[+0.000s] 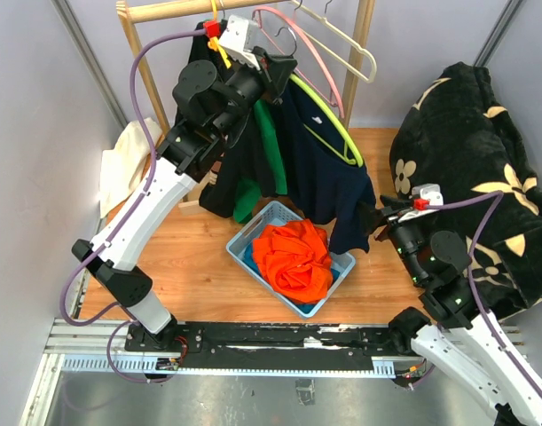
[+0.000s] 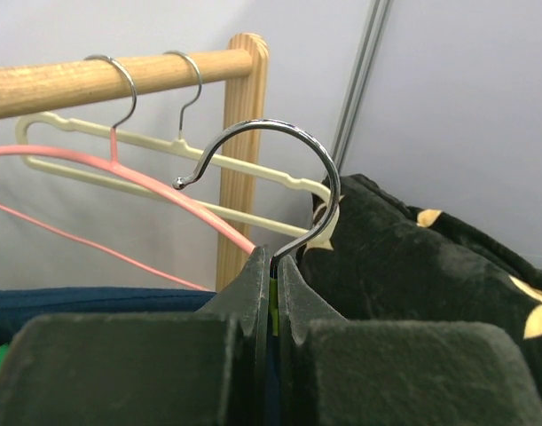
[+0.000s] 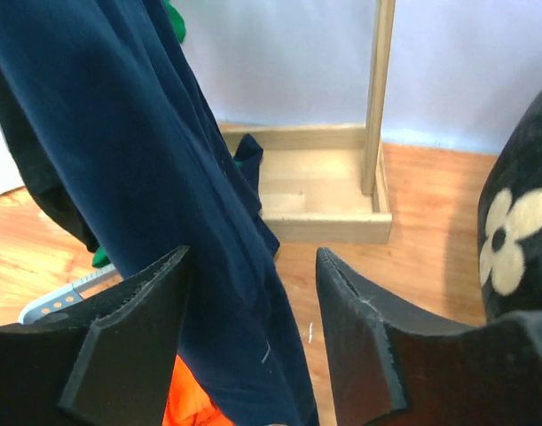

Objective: Remove the t-shirt from the hanger

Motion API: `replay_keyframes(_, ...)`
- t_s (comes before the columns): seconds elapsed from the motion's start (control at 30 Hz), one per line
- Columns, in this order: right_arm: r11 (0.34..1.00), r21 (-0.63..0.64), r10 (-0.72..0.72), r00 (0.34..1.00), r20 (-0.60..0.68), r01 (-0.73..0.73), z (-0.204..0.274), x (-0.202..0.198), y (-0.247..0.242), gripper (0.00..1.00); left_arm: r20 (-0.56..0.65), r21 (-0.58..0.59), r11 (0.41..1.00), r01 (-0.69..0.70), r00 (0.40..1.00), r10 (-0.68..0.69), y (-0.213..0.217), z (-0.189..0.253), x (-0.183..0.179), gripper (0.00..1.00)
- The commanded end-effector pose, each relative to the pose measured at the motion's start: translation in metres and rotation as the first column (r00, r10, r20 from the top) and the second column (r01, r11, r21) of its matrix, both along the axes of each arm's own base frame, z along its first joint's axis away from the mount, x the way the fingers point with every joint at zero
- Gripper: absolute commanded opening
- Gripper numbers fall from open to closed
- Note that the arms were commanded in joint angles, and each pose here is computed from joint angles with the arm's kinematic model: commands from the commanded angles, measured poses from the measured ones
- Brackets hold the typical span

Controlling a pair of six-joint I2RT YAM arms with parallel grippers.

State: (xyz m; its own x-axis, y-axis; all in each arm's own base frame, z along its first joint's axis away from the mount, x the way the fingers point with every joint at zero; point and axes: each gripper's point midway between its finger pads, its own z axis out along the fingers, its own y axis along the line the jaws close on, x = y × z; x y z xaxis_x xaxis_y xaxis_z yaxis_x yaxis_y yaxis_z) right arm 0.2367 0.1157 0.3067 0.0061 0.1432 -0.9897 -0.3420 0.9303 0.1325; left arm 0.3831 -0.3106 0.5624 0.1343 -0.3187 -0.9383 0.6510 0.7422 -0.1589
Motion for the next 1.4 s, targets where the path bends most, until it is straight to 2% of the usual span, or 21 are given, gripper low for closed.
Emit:
replay_keyframes(0.0,0.996,0.005,0.088,0.987,0.137,-0.09,0.056,-0.019,0.005,0.63,0.112,-0.08,0.997,0.009,0.994,0.0,0.021,0.038,-0.025,0.01)
replay_keyframes(0.1,0.993,-0.008,0.119,0.976,0.183,-0.12,0.076,-0.026,0.006,0.65,0.105,-0.068,0.998,0.002,0.994,0.005,0.022,0.032,-0.024,0.01)
replay_keyframes(0.23,0.987,-0.023,0.163,0.959,0.234,-0.162,0.094,-0.031,0.013,0.63,0.101,-0.058,0.998,0.005,0.995,0.001,0.021,0.031,-0.024,0.0)
replay_keyframes(0.5,0.976,-0.036,0.217,0.954,0.205,-0.214,0.089,-0.023,0.03,0.55,0.112,-0.062,0.998,0.01,0.994,-0.003,0.021,0.037,-0.025,0.0)
replay_keyframes(0.63,0.975,-0.03,0.221,0.955,0.196,-0.22,0.085,-0.018,0.035,0.4,0.112,-0.064,0.998,0.013,0.994,-0.006,0.021,0.038,-0.026,0.0)
replay_keyframes(0.8,0.979,-0.024,0.201,0.963,0.177,-0.2,0.076,-0.014,0.033,0.04,0.115,-0.081,0.997,0.005,0.993,0.004,0.023,0.044,-0.026,0.01)
replay_keyframes(0.83,0.981,-0.019,0.193,0.966,0.172,-0.193,0.073,-0.014,0.032,0.01,0.115,-0.091,0.996,0.005,0.993,0.006,0.024,0.047,-0.026,0.0)
replay_keyframes(1.1,0.991,0.039,0.118,0.98,0.162,-0.126,0.041,-0.016,0.015,0.01,0.106,-0.178,0.984,0.019,0.994,0.0,0.026,0.061,-0.028,0.01)
replay_keyframes(1.37,0.993,0.041,0.102,0.983,0.15,-0.109,0.02,-0.012,0.015,0.01,0.102,-0.173,0.983,0.054,0.994,-0.036,0.018,0.053,-0.027,0.01)
